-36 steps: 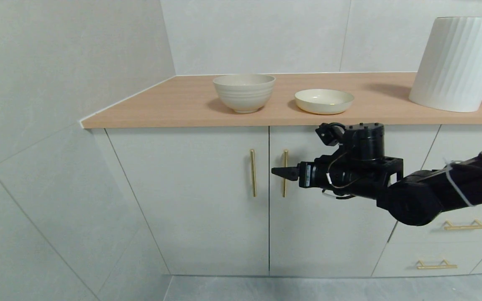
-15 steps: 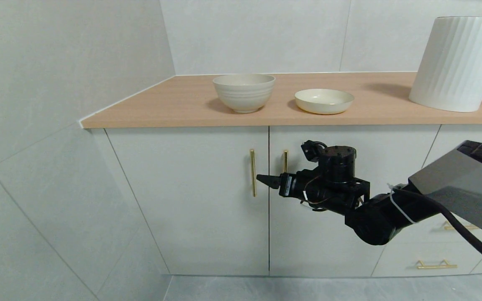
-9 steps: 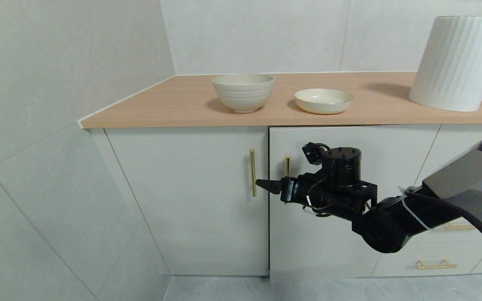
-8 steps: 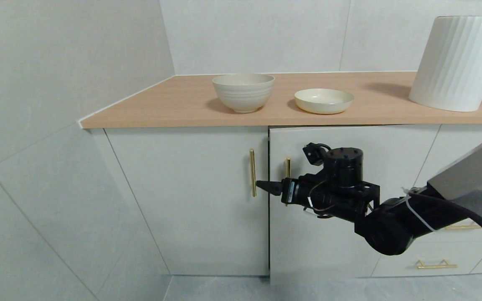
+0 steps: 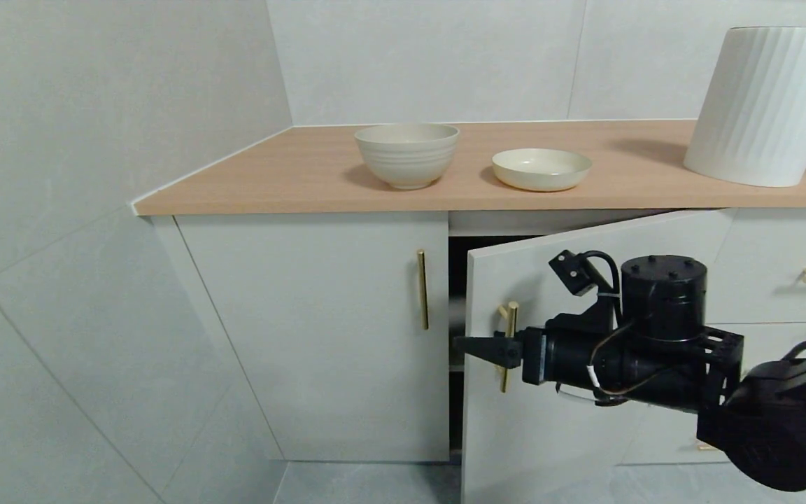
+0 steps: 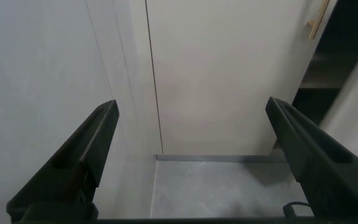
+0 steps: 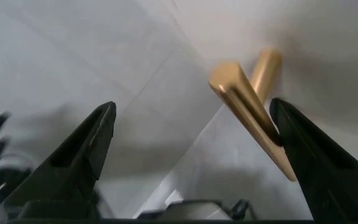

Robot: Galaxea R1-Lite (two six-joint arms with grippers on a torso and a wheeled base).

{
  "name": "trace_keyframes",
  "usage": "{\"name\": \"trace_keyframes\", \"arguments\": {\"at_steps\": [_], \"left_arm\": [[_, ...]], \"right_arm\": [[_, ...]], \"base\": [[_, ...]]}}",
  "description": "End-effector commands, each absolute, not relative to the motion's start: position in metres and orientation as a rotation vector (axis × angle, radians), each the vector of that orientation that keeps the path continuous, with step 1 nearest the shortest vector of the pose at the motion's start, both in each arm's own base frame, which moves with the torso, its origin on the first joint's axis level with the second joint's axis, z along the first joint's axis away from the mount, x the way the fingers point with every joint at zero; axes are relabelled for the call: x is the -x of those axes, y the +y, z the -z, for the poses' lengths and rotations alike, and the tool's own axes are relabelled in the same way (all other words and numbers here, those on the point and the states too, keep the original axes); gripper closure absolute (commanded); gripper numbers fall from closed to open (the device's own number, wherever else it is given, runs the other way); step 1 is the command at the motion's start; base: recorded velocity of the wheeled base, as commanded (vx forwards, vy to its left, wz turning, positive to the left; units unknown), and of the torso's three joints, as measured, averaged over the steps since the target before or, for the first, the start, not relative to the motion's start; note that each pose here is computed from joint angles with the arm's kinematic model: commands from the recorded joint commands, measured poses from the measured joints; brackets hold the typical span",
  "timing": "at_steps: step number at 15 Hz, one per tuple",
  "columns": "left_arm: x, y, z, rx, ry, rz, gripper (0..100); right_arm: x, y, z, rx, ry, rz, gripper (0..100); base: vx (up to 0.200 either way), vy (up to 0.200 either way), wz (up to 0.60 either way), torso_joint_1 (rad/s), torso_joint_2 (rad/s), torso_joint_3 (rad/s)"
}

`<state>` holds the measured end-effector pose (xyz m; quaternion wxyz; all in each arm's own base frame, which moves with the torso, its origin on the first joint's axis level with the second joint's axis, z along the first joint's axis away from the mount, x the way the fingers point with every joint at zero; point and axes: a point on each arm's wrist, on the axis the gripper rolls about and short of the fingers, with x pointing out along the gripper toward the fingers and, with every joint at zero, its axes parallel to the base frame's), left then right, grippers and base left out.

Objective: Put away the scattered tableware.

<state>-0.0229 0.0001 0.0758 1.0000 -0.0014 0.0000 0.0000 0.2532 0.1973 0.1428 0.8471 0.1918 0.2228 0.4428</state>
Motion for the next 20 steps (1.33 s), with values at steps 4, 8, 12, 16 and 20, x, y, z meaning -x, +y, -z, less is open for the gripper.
{"name": "trace_keyframes", "arguments": {"at_steps": [4, 8, 12, 16, 20], "left_arm": [[0.023, 0.0, -0.076, 0.003, 0.0, 0.0, 0], [0.023, 0.0, -0.076, -0.002, 0.0, 0.002, 0], [0.031, 0.0, -0.108, -0.009, -0.15, 0.022, 0], [0.017, -0.006, -0.198, -0.009, -0.003, 0.302, 0], [-0.07, -0.011, -0.225, -0.018, 0.276, 0.43, 0]], "right_arm": [[-0.214, 0.17, -0.149, -0.402, 0.488, -0.966, 0], [-0.206, 0.163, -0.151, -0.403, 0.486, -0.965, 0], [-0.205, 0.163, -0.153, -0.405, 0.477, -0.966, 0], [-0.205, 0.162, -0.154, -0.406, 0.473, -0.967, 0], [-0.203, 0.162, -0.155, -0.406, 0.471, -0.969, 0]], "base": [[0.0, 0.0, 0.0, 0.0, 0.0, 0.0], [0.0, 0.0, 0.0, 0.0, 0.0, 0.0], [0.0, 0.0, 0.0, 0.0, 0.0, 0.0], [0.0, 0.0, 0.0, 0.0, 0.0, 0.0], [0.0, 0.0, 0.0, 0.0, 0.0, 0.0]]}}
